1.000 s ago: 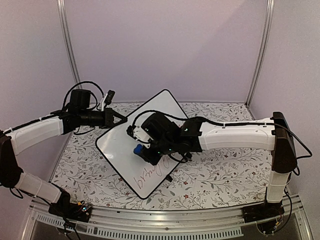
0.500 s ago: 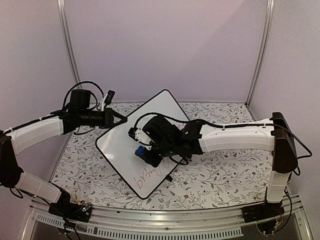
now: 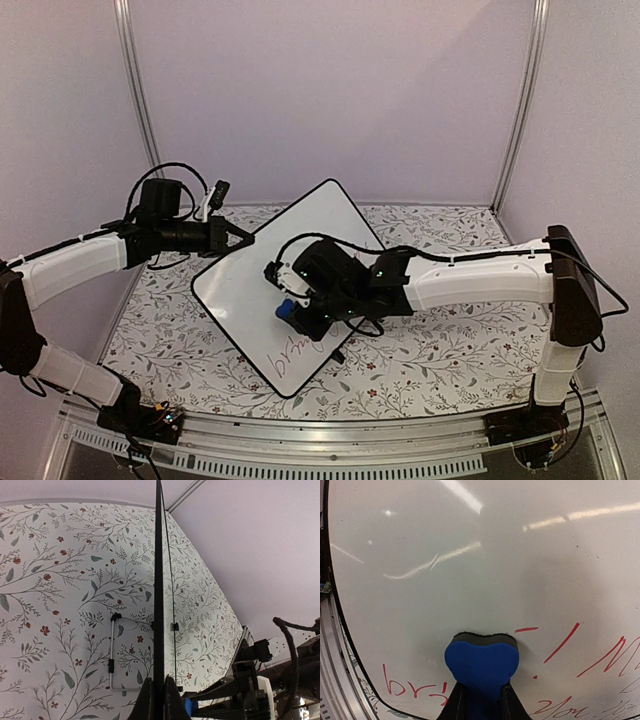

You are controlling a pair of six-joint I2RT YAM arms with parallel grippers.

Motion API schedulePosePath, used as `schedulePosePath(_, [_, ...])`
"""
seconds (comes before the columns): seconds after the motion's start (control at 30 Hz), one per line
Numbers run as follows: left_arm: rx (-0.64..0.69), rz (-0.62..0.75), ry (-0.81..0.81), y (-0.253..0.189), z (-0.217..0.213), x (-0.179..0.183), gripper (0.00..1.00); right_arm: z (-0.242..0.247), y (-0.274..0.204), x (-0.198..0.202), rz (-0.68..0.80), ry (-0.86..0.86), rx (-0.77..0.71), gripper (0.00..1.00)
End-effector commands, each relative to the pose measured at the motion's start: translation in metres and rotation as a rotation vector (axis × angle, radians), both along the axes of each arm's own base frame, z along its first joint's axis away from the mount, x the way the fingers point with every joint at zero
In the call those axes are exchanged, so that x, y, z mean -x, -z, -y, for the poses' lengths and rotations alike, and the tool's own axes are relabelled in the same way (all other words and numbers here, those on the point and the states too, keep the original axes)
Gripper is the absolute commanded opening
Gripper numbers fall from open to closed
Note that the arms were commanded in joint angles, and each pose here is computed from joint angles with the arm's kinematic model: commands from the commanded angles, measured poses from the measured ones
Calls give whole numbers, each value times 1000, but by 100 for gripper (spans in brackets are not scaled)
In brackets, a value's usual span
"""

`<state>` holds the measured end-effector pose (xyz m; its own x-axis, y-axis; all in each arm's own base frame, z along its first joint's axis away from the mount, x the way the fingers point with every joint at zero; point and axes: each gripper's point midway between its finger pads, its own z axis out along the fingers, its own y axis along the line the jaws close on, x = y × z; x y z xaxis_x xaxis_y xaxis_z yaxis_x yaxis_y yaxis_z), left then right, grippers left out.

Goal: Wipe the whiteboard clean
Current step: Erase the whiteboard at the center of the board.

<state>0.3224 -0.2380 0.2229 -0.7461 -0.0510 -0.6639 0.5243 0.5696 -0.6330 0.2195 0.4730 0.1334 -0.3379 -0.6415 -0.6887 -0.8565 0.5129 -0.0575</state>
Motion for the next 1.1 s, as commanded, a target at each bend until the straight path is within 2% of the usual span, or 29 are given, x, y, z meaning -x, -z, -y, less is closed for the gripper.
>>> schedulePosePath(0.0, [-15,6,28,4,6,2,0,24,36,9,-64,16,108,4])
schedulePosePath(0.57, [-14,4,29,4,6,2,0,35,35,14,-81,31,111,4])
schedulePosePath(0.9, [-14,2,30,4,7,2,0,34,4,7,-29,38,84,4])
schedulePosePath(1.07, [-15,1,30,5,6,2,0,26,-32,-3,37,50,24,3])
